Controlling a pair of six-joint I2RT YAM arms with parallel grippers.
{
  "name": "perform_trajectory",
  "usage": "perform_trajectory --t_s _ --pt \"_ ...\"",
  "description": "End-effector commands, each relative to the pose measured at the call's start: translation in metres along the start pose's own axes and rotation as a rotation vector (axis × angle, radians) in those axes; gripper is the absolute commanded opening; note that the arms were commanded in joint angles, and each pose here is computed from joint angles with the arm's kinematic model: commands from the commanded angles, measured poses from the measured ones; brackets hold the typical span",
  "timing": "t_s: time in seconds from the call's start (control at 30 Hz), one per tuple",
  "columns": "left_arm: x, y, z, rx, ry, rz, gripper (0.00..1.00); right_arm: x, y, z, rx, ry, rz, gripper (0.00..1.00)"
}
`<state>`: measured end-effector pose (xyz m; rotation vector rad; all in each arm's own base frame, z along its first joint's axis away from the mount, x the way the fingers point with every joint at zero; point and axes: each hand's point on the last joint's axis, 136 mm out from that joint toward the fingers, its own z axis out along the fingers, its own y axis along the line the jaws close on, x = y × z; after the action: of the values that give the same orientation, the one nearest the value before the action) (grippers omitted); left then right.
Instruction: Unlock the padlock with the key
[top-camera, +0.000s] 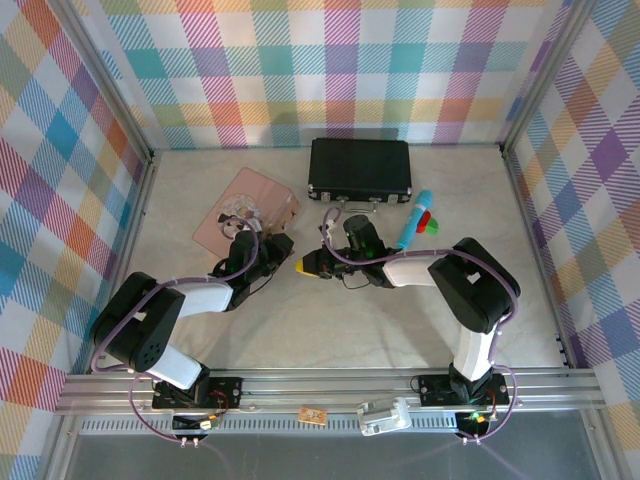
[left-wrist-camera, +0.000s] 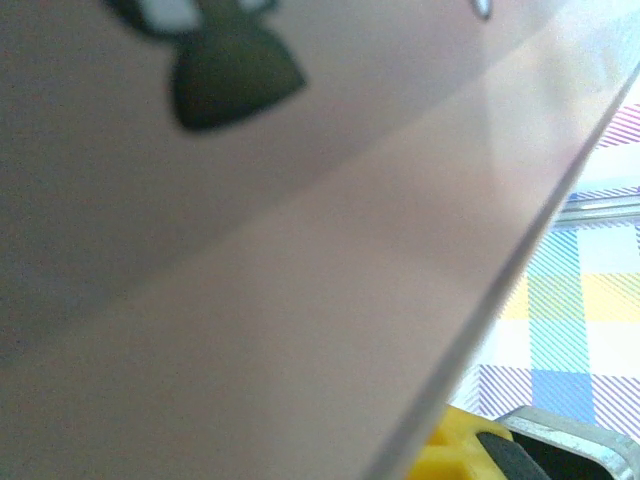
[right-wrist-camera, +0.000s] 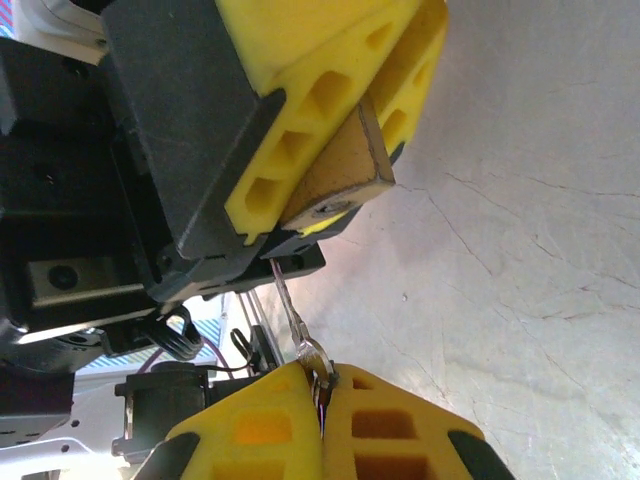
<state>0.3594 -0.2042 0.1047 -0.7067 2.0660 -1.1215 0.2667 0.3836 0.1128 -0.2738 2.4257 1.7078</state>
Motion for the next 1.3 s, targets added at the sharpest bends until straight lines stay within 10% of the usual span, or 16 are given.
perform_trajectory --t_s 0.0,1.27 --pt "0.001 -0.035 -0.009 0.136 0.005 0.006 0.0 -0.009 0.016 0.007 -0.051 -0.004 -0.038 0.0" --pt "-0.005 -0.029 -0.012 0.096 -0.038 0.008 0.0 0.005 0.009 -0.003 -0.029 -0.027 0.01 0.0"
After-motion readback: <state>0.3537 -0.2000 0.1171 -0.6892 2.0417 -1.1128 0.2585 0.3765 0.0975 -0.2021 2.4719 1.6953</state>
